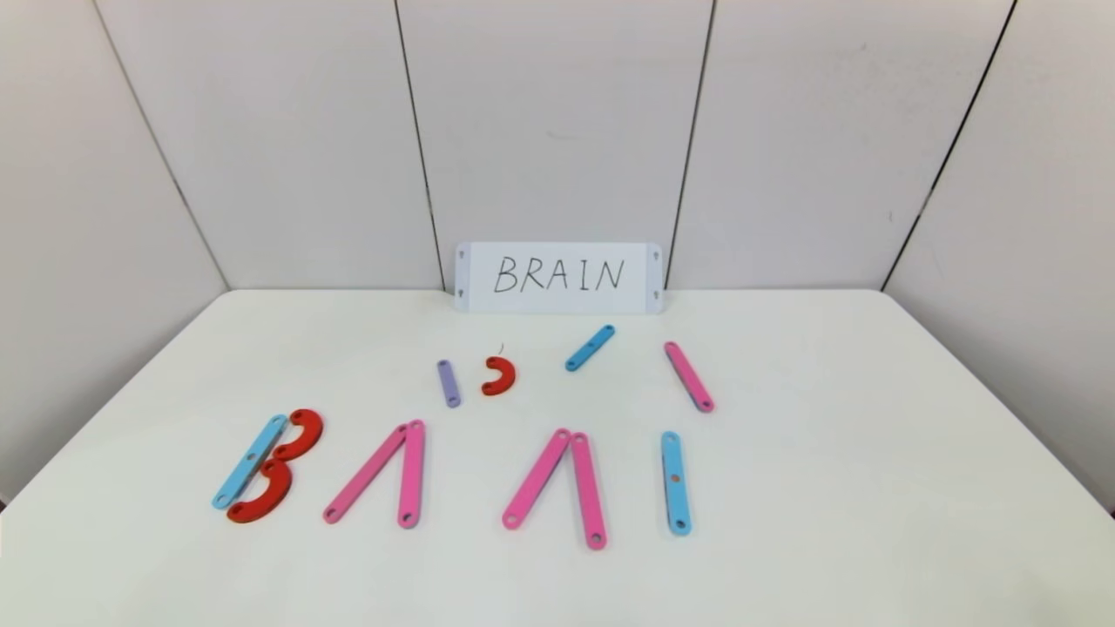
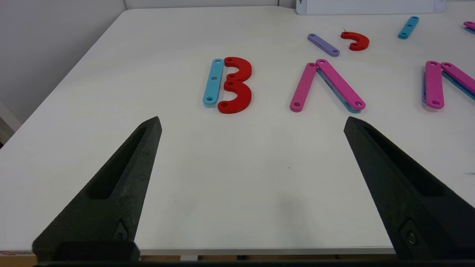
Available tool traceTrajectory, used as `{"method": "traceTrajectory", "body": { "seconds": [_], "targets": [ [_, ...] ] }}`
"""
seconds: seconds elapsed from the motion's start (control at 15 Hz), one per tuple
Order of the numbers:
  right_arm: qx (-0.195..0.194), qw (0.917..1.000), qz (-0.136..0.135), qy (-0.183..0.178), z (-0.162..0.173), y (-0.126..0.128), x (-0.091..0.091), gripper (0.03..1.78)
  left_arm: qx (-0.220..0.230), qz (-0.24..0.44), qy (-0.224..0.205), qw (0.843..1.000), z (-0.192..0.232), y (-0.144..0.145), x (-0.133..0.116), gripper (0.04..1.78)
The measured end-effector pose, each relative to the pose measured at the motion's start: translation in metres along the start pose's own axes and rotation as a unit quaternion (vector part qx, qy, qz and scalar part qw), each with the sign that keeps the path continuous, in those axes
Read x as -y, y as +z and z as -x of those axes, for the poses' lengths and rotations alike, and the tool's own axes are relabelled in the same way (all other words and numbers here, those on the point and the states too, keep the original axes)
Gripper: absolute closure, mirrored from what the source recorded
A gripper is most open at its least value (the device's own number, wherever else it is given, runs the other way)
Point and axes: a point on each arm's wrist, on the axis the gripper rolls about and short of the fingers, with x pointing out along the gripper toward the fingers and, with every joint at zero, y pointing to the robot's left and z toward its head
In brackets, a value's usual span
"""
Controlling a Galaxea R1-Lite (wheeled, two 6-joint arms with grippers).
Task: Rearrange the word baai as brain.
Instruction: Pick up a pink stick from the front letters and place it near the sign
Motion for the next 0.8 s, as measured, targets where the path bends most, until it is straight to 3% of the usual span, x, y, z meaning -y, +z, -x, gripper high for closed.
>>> {"method": "traceTrajectory", "body": {
  "seconds": [0.53,0.8],
  "targets": [
    [-0.007,1.0000,0.005,-0.003,0.000,-0.001,0.000,0.07,-0.001,-0.021,-0.004,1.000,0.000,0.000,0.000,0.09],
    [0.010,0.9999,0.007,-0.004,0.012,0.030,0.000,0.07,0.018,-0.037,-0.024,0.999,0.005,0.013,0.001,0.09]
  ]
}}
